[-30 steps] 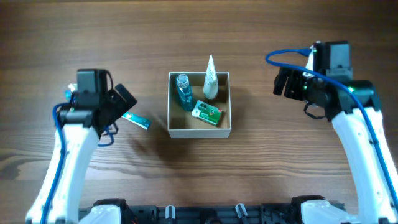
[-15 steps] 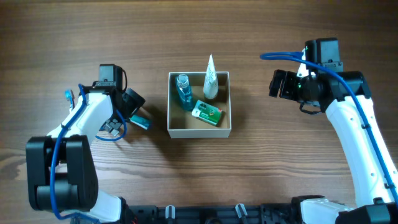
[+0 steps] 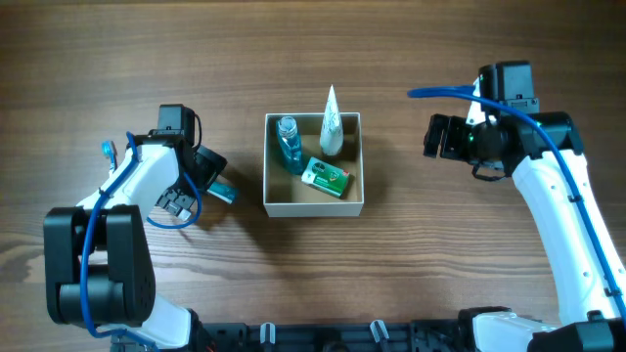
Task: Pack container
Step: 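Grasp the Colgate toothpaste tube with the left gripper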
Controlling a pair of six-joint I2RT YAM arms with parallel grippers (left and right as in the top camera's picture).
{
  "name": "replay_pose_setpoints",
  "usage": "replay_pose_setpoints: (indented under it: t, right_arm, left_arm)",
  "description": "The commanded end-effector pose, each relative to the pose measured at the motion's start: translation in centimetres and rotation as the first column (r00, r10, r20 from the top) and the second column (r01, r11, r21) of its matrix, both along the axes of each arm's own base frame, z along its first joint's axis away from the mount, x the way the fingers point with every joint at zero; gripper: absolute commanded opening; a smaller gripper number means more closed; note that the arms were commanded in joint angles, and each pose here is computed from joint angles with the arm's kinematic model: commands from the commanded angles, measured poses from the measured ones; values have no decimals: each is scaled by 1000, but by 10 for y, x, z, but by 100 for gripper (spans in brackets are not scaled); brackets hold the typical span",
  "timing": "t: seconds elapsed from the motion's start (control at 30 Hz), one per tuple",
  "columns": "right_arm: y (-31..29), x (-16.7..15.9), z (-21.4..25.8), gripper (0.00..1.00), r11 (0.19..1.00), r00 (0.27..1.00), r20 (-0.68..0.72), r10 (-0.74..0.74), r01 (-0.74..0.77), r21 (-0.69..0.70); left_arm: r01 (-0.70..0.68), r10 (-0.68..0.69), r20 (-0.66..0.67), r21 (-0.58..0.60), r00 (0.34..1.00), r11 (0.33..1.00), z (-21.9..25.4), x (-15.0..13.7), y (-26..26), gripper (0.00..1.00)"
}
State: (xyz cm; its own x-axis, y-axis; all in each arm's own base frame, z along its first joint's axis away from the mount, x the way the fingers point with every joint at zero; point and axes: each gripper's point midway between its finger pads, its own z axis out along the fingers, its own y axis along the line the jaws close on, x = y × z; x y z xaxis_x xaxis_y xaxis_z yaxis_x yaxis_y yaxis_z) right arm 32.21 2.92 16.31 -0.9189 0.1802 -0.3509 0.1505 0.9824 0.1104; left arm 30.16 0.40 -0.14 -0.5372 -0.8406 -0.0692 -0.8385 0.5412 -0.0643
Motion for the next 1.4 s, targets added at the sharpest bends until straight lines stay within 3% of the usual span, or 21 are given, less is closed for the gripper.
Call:
replay_pose_setpoints:
  t: [0.0, 0.13, 0.33, 0.8, 1.03, 1.1, 1.17, 1.37]
  right_arm:
    - [5, 0, -1, 100, 999, 1000, -8, 28, -28, 21]
    - [5, -1, -1, 100, 999, 1000, -8, 30, -30, 25]
    - [5, -1, -1, 100, 999, 1000, -8, 30, -30, 25]
    - [5, -1, -1, 100, 999, 1000, -8, 30, -30, 25]
    - [5, 0, -1, 100, 999, 1000, -7, 26, -26, 26]
    - [4, 0, -1, 100, 999, 1000, -9, -4, 4, 35]
    - [-4, 1, -1, 100, 995, 997, -14, -78, 79, 55]
    - [-14, 1, 0, 100, 994, 996, -14, -86, 87, 71]
  left_arm:
    - [-21, 20, 11, 43, 1000, 999, 0, 6, 7, 91]
    - [-22, 20, 25, 43, 999, 999, 0, 9, 7, 84]
    - [-21, 20, 31, 43, 999, 999, 0, 11, 7, 59]
    - [-21, 20, 22, 42, 1000, 999, 0, 8, 6, 24]
    - [-20, 19, 29, 34, 999, 999, 1, 10, 5, 22]
    - [-13, 12, 42, 36, 999, 999, 4, 13, 5, 17]
    - [9, -11, 65, 39, 998, 999, 11, 18, 5, 4]
    - [6, -12, 185, 35, 983, 999, 53, 35, 4, 7]
